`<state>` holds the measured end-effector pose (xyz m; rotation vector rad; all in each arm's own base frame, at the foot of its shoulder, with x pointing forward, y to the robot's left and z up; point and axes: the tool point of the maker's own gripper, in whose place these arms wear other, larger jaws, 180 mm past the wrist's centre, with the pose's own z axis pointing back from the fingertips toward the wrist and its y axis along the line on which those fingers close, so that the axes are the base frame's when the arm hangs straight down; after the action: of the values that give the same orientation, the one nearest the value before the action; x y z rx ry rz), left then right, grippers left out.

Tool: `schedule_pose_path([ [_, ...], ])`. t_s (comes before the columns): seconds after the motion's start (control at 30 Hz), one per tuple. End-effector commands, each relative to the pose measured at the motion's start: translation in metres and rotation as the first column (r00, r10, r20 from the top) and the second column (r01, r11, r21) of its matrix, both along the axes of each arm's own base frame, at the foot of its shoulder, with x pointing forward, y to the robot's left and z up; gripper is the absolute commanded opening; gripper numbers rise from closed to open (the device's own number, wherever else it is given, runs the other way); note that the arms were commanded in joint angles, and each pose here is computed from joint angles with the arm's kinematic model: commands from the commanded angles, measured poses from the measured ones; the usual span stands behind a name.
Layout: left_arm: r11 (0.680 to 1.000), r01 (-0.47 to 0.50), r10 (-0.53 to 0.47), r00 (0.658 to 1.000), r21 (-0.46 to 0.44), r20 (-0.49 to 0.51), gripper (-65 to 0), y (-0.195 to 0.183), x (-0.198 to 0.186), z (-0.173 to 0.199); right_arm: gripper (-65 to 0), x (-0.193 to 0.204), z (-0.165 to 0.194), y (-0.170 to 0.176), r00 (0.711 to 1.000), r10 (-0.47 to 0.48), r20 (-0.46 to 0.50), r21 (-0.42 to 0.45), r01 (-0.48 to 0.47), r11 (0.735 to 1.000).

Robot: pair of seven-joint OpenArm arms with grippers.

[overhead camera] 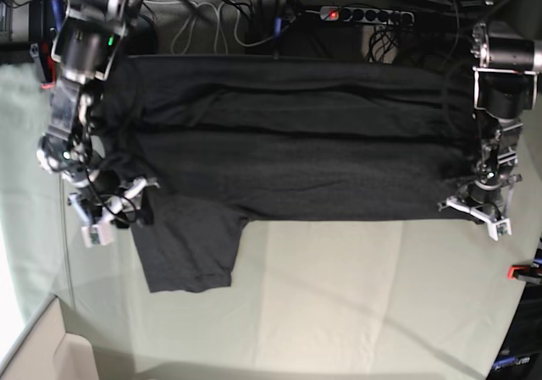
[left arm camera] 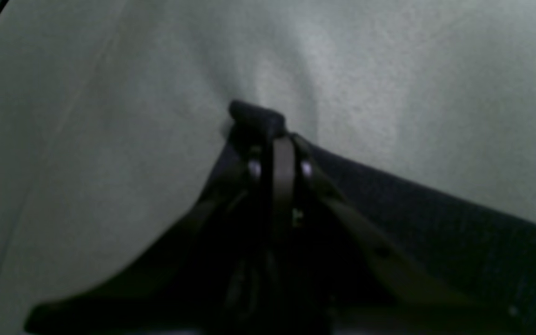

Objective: Layout the t-shirt on the table in an organized manner, then fold the t-shirt properly
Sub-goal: 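Release and regrasp the shirt's folded edge with both grippers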

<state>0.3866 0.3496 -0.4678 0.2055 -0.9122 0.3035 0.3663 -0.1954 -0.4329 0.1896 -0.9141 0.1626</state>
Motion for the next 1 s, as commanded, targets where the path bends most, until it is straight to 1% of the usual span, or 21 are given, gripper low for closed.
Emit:
schedule_pose_path([
  [0.0,0.999,-0.025,0.025,1.0,0.024,-0.016,-65.0,0.014,-0.001,0.005,-34.4,0.012,0.009,-0.008,0.999,0.001,0.034,0.0,-0.001,1.0],
  [0.1,0.999,-0.025,0.025,1.0,0.024,-0.016,-65.0,0.014,-0.001,0.005,-34.4,0.015,-0.001,-0.008,1.0,0.001,0.015,0.011,-0.001,1.0],
  [0.17,0.999,-0.025,0.026,1.0,0.026,-0.016,-65.0,0.015,-0.001,0.005,-34.4,0.014,-0.001,-0.015,1.0,-0.004,0.021,0.005,0.004,1.0],
  [0.43,0.998,-0.034,0.035,0.999,0.044,-0.02,-65.0,0.026,-0.005,0.008,-34.4,0.007,-0.005,-0.02,1.0,-0.009,0.026,0.003,0.009,1.0],
  [0.57,0.998,-0.035,0.036,0.999,0.045,-0.02,-65.0,0.027,-0.005,0.009,-34.6,0.0,-0.021,-0.015,1.0,-0.009,-0.018,0.026,0.009,1.0],
  [0.67,0.998,-0.038,0.039,0.999,0.054,-0.019,-65.0,0.033,-0.006,0.011,-35.6,-0.003,-0.024,-0.014,1.0,-0.008,-0.026,0.026,0.008,1.0],
  [0.7,0.998,-0.039,0.04,0.999,0.055,-0.019,-65.0,0.033,-0.006,0.011,-37.5,-0.008,-0.027,-0.014,0.999,-0.005,-0.035,0.027,0.006,1.0],
  [0.77,0.998,-0.04,0.041,0.999,0.057,-0.019,-65.0,0.034,-0.006,0.012,-45.8,-0.011,-0.03,-0.013,0.999,-0.004,-0.043,0.029,0.005,1.0],
  [0.83,0.998,-0.041,0.042,0.999,0.057,-0.019,-65.0,0.035,-0.006,0.012,-61.6,-0.011,-0.029,-0.012,0.999,-0.003,-0.04,0.029,0.004,1.0],
  [0.87,0.998,-0.041,0.042,0.999,0.057,-0.019,-65.0,0.035,-0.006,0.012,-65.0,-0.009,-0.028,-0.012,0.999,-0.003,-0.036,0.029,0.004,1.0],
  [0.9,0.998,-0.041,0.042,0.999,0.057,-0.019,-65.0,0.035,-0.006,0.012,-65.0,-0.009,-0.027,-0.012,0.999,-0.003,-0.035,0.028,0.004,1.0],
  [0.97,0.998,-0.039,0.04,0.999,0.057,-0.01,-65.0,0.035,-0.003,0.015,-64.8,-0.002,-0.015,-0.015,1.0,-0.006,0.003,0.015,0.006,1.0],
])
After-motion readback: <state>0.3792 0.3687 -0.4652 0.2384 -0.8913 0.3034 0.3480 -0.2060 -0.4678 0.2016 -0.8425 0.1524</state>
